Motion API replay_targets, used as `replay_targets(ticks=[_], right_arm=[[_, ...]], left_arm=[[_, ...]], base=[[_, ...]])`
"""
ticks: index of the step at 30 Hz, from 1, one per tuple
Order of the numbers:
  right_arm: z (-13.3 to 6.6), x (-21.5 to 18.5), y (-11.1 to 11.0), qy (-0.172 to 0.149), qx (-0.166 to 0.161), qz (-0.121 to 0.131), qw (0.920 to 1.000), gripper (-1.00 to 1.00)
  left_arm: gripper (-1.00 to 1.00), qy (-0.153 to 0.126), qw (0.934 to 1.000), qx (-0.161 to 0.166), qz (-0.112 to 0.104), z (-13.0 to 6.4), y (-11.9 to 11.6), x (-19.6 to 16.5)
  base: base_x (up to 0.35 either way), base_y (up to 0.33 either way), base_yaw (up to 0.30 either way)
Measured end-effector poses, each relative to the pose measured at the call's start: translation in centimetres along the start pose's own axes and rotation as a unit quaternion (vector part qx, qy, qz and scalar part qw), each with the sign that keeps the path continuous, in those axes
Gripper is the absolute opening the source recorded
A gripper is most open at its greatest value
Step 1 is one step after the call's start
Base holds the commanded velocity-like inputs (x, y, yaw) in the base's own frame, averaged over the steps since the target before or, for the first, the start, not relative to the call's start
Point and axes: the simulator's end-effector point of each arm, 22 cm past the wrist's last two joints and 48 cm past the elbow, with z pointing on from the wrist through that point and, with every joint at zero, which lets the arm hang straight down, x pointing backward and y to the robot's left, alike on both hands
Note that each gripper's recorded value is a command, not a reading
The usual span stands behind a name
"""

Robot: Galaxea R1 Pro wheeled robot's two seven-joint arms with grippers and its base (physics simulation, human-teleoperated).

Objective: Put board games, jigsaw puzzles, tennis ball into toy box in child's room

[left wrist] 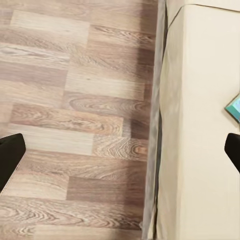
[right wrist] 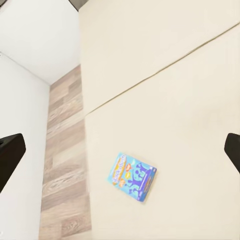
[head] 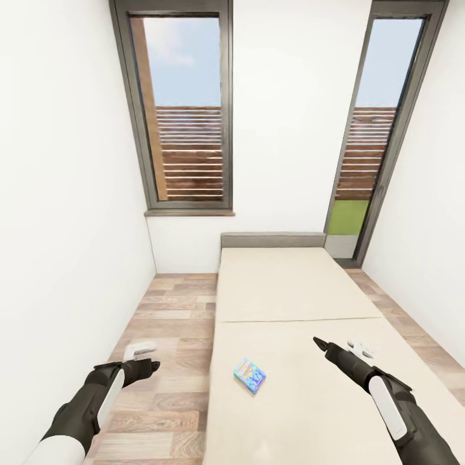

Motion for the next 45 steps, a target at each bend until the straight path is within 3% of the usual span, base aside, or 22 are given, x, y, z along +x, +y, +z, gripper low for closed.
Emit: replay_targets(ticks=[34, 41, 44, 45], right_arm=[[0.7, 1.6, -1.3, 0.018, 0.013, -0.001, 0.9998, 1.0], [0.7, 0.7, -0.3, 0.013, 0.002, -0.009, 0.9999, 1.0], [0.5, 0.1, 0.9, 0.017, -0.007, -0.015, 0.9997, 1.0], [0.3, -0.1, 1.5, 0.022, -0.012, -0.016, 0.9995, 1.0]], left_arm=[[1.0, -0.001, 1.0, -0.001, -0.001, 0.6, 0.1, -0.3], [1.0, -0.006, 0.9992, -0.003, -0.039, -1.3, 1.6, -2.8], [1.0, -0.007, 0.998, 0.027, -0.057, -2.7, 1.2, -4.2], [1.0, -0.01, 0.9964, 0.054, -0.064, -3.5, 0.4, -4.9]], base=[[0.009, 0.029, 0.0], [0.0, 0.0, 0.0], [0.0, 0.0, 0.0], [0.0, 0.0, 0.004]])
